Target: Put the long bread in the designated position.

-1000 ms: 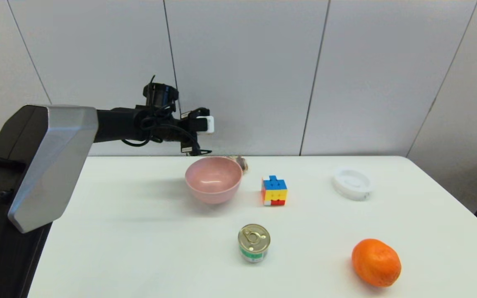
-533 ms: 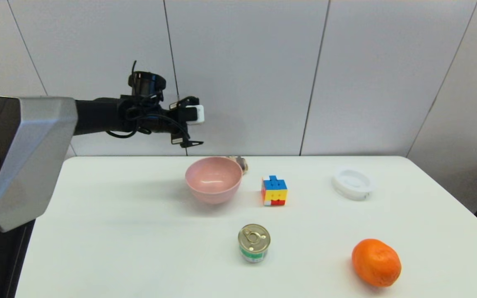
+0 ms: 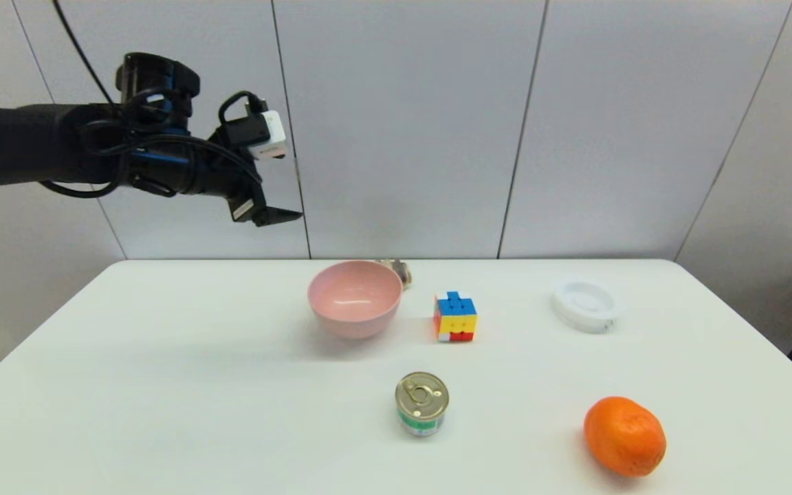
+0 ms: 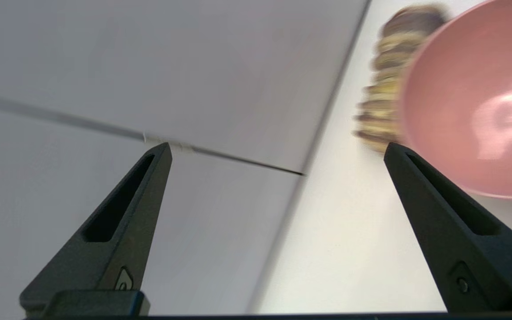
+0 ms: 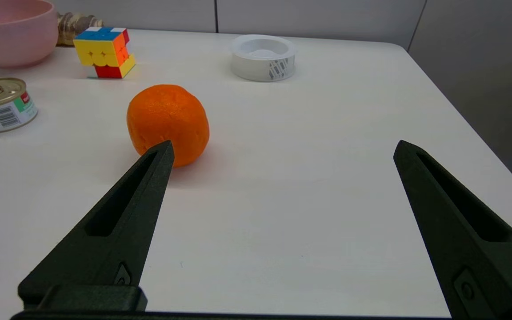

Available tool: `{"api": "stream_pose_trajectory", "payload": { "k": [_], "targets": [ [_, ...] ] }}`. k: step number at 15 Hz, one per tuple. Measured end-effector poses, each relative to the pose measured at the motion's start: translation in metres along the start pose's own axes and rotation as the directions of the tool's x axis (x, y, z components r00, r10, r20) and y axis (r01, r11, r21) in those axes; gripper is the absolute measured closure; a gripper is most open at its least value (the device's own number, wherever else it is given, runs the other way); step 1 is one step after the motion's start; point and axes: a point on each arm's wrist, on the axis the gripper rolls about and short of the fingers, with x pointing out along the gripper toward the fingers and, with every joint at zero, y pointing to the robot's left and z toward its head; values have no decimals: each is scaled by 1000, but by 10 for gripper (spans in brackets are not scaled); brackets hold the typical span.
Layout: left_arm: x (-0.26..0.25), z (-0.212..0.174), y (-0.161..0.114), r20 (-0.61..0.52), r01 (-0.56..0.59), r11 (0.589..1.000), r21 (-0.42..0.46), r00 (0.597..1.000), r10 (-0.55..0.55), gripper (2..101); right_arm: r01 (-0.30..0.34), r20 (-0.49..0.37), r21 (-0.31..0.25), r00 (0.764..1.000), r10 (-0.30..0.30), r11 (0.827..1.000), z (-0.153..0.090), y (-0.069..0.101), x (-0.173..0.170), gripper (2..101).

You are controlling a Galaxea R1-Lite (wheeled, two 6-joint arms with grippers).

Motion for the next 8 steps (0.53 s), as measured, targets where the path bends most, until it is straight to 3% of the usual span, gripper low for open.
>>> {"api": "stream_pose_trajectory", "payload": {
  "k": [4, 8],
  "targets": [
    [-78, 20, -41, -45, -33, 979, -199, 999, 25, 59, 0, 0, 0, 1000, 0, 1000, 0, 0, 0, 43],
    [-145, 15, -104, -55, -82, 910, -406, 996, 65, 57, 0, 0, 0, 1000, 0, 1000, 0, 0, 0, 43]
  ]
}}
